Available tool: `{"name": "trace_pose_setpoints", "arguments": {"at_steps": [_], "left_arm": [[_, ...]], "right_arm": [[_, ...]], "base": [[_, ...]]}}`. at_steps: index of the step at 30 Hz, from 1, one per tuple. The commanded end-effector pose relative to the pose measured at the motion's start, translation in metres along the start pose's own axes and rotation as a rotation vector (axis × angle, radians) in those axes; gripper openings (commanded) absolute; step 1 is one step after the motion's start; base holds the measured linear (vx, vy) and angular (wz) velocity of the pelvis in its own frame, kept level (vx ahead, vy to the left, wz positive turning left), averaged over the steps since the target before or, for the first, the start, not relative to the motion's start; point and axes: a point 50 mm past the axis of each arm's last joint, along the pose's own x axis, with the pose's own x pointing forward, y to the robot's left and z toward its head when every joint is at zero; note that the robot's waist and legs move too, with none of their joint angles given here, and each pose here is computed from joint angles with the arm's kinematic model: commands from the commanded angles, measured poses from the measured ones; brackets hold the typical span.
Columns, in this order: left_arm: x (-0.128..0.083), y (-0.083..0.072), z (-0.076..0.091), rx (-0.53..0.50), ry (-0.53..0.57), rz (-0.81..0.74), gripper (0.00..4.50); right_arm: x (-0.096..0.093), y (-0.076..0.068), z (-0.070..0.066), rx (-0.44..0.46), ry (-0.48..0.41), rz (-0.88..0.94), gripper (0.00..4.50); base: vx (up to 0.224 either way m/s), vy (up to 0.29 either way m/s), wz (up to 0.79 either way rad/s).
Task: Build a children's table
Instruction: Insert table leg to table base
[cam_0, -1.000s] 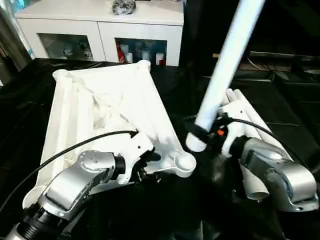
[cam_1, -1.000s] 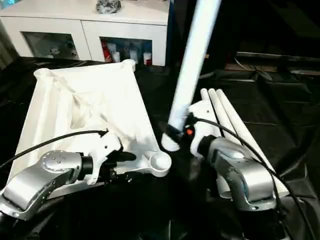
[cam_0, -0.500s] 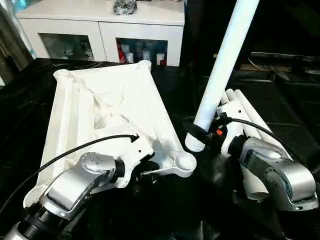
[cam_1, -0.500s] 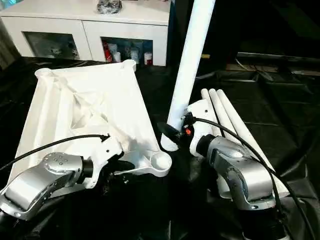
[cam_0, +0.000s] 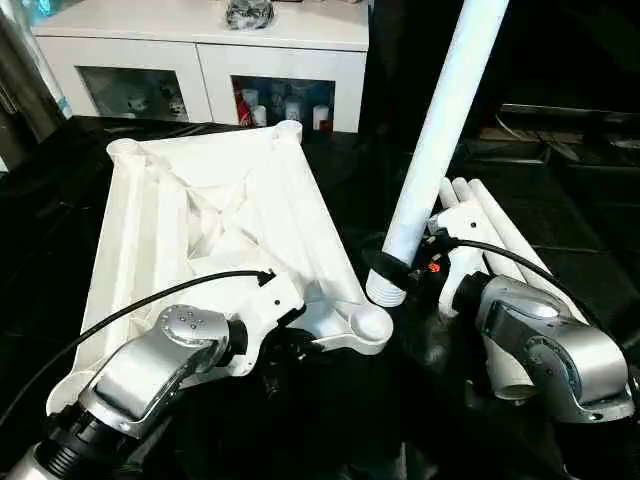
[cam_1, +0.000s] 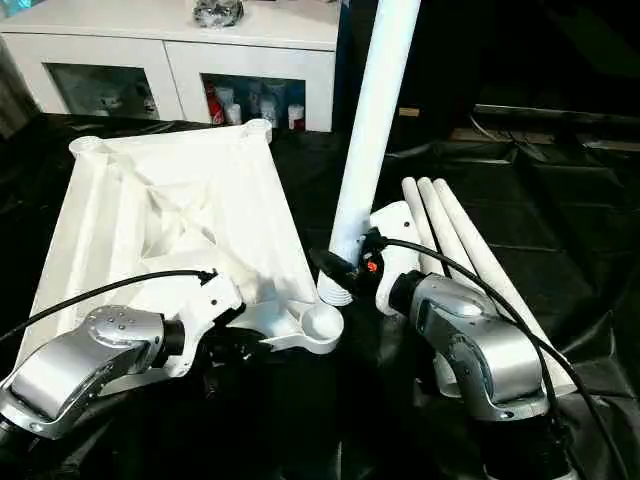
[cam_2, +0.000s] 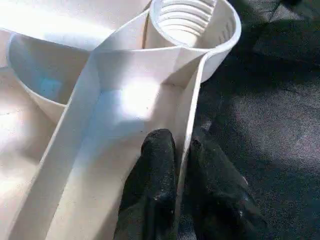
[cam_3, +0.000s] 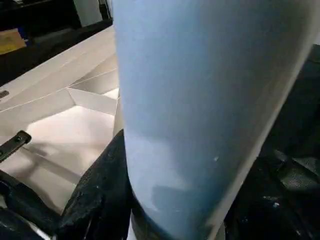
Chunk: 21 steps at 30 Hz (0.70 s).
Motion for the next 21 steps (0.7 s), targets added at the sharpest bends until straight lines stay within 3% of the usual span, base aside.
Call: {"name": "trace_pose_setpoints", "arguments": {"at_steps": [1,10,16,21], "left_arm": [[-0.004,0.008,0.004,-0.002,-0.002,0.060,0.23],[-0.005,0.009,0.014,-0.051,-0.019,0.143,0.00],[0.004,0.003,0.025,0.074,-0.144,0.089,0.00],[0.006,0.005,0.024,0.052,-0.158,0.076,0.00]], "right_arm": [[0.000,0.001,0.004,-0.018,-0.005,0.017,1.90],[-0.001,0.000,0.006,-0.018,-0.012,0.019,1.90],[0.000,-0.001,0.007,-0.020,-0.010,0.039,1.90],[0.005,-0.004,0.007,-0.023,-0.001,0.053,1.90]], "base": [[0.000,0.000,0.00],[0.000,0.000,0.00],[0.000,0.000,0.00],[0.000,0.000,0.00]]}}
